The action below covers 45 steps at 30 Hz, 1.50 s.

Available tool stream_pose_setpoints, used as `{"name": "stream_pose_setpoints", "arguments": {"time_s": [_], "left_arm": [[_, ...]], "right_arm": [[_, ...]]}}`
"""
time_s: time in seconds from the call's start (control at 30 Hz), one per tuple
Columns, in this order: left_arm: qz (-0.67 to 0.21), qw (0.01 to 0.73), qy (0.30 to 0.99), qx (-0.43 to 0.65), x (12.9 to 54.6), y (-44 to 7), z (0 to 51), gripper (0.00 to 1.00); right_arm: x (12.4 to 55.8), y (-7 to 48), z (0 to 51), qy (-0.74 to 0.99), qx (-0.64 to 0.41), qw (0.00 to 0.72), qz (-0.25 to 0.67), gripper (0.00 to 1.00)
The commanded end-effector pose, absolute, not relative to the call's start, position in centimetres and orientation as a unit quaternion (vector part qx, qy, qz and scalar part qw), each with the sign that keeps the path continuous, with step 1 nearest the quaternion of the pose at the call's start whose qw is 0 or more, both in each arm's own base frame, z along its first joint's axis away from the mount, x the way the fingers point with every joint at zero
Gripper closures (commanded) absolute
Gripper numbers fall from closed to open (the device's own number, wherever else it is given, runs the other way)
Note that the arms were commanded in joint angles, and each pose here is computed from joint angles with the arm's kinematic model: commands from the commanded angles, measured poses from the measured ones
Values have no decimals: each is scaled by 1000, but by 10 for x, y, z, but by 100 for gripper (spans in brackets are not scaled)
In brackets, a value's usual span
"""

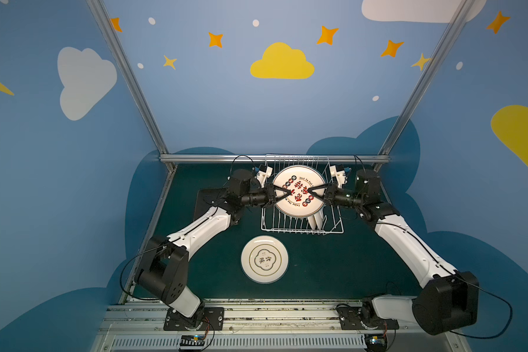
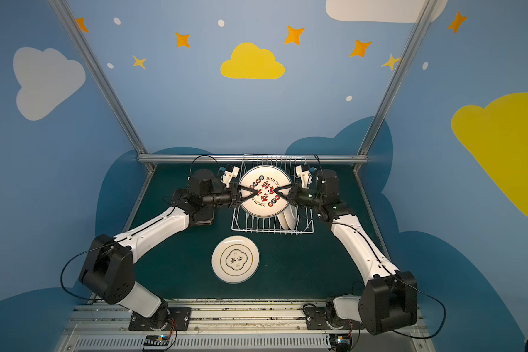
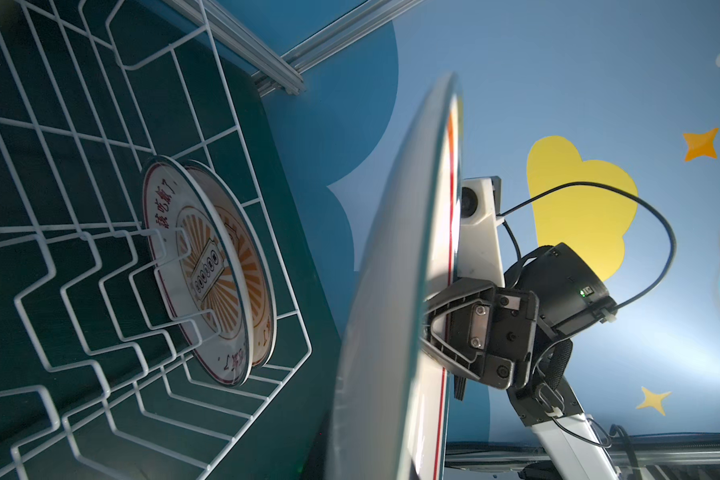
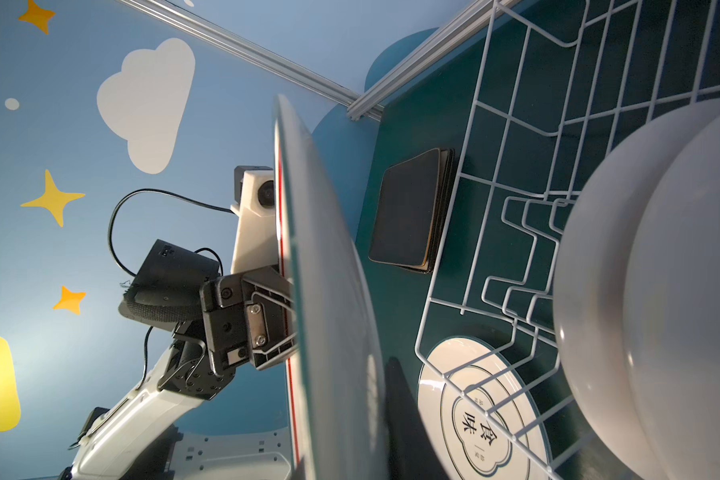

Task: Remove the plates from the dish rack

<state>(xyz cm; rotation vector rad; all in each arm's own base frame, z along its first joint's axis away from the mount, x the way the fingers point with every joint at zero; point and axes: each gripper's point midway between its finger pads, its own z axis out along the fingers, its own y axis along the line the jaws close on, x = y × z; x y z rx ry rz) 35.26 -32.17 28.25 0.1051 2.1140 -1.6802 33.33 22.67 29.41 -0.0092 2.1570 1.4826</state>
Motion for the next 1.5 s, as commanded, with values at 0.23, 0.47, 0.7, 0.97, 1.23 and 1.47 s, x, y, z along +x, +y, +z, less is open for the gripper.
{"name": "stream_pose_setpoints", "arguments": {"time_s": [0.23,0.47,0.7,0.97,1.23,1.47], "left_arm": [[-622,244,741,67,349,-324,301,97],[-617,244,745,66,348,-318,301,97],[-603,253,754,65,344,-305,307,97],[-572,264,775,42,335,-279,306,97],[-530,260,807,9,307,-247,296,97],[-488,246,837,-38,276,-213,274,97]], "right_arm": [[334,231,299,797,-19,269,541,62],[332,226,306,799,-36,298,521,44],[329,211,311,810,-45,345,471,18],[319,199,320,813,-94,394,418,10],[295,195,330,791,-189,448,371,11],[269,198,328,768,-284,479,316,10]]}}
